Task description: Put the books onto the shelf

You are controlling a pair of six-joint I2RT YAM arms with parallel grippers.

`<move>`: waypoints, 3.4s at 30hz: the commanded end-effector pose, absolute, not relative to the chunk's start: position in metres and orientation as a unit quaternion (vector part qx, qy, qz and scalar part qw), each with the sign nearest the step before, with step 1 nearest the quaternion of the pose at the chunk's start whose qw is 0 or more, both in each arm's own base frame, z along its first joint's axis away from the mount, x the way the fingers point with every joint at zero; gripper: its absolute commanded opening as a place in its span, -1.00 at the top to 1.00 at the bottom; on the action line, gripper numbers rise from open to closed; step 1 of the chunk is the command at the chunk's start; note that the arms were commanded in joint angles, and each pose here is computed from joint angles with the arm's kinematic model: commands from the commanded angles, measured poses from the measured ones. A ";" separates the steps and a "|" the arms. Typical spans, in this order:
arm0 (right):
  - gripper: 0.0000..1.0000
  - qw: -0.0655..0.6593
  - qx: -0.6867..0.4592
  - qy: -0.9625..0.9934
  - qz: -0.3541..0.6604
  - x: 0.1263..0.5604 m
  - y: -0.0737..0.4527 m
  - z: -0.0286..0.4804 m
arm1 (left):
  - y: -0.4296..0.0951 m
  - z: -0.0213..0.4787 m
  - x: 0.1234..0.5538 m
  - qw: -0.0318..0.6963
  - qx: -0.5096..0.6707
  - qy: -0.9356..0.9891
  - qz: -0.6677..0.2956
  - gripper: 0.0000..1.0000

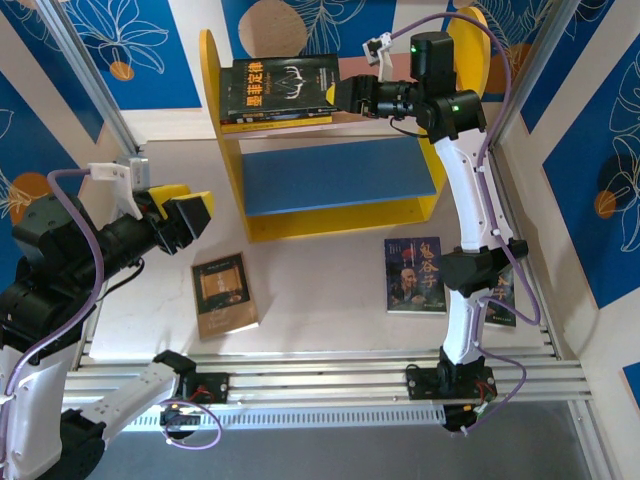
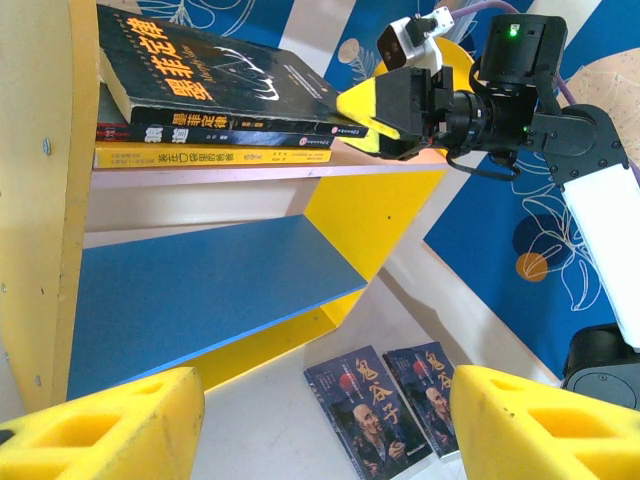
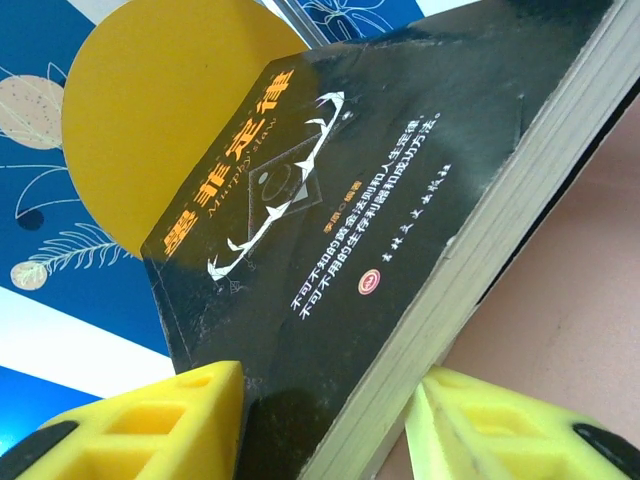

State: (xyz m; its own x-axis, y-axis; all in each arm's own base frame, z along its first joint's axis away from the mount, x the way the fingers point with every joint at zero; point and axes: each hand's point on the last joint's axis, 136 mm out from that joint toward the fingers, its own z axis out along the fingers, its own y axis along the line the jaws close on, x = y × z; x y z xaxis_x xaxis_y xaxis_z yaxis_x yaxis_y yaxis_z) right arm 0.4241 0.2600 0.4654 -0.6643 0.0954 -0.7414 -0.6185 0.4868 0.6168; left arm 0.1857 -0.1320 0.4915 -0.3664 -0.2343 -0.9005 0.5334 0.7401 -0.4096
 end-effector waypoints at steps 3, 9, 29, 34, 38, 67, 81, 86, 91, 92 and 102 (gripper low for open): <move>0.00 0.391 -0.168 0.774 0.469 0.426 0.249 0.473 | -0.127 0.493 0.187 0.566 0.102 0.747 -0.332 -0.33; 0.00 0.387 -0.161 0.779 0.466 0.430 0.245 0.467 | -0.127 0.492 0.187 0.567 0.102 0.748 -0.331 -0.34; 0.19 0.387 -0.178 0.763 0.486 0.430 0.253 0.473 | -0.127 0.490 0.187 0.566 0.103 0.750 -0.327 -0.33; 0.21 0.385 -0.184 0.759 0.492 0.430 0.257 0.473 | -0.126 0.489 0.187 0.567 0.105 0.750 -0.325 -0.34; 0.21 0.383 -0.186 0.757 0.495 0.432 0.260 0.472 | -0.126 0.487 0.188 0.565 0.104 0.752 -0.322 -0.34; 0.22 0.373 -0.190 0.748 0.515 0.440 0.273 0.469 | -0.123 0.485 0.188 0.568 0.106 0.754 -0.312 -0.34; 0.22 0.370 -0.196 0.744 0.520 0.439 0.283 0.468 | -0.122 0.484 0.187 0.569 0.105 0.755 -0.309 -0.35; 0.22 0.371 -0.196 0.743 0.521 0.440 0.285 0.469 | -0.122 0.485 0.187 0.570 0.105 0.754 -0.309 -0.35; 0.21 0.371 -0.195 0.744 0.521 0.442 0.286 0.468 | -0.122 0.485 0.187 0.569 0.106 0.754 -0.310 -0.35; 0.21 0.371 -0.194 0.743 0.521 0.442 0.286 0.468 | -0.123 0.485 0.187 0.569 0.107 0.754 -0.310 -0.35; 0.20 0.373 -0.193 0.741 0.523 0.444 0.286 0.470 | -0.123 0.487 0.187 0.570 0.107 0.753 -0.312 -0.35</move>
State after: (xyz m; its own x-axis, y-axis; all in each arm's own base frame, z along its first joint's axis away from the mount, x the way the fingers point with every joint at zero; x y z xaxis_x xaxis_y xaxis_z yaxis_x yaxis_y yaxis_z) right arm 0.4473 0.2768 0.4692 -0.6399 0.1164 -0.7596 -0.6651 0.4113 0.6233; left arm 0.1873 -0.1266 0.4865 -0.3382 -0.2017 -0.9192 0.5238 0.7711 -0.3620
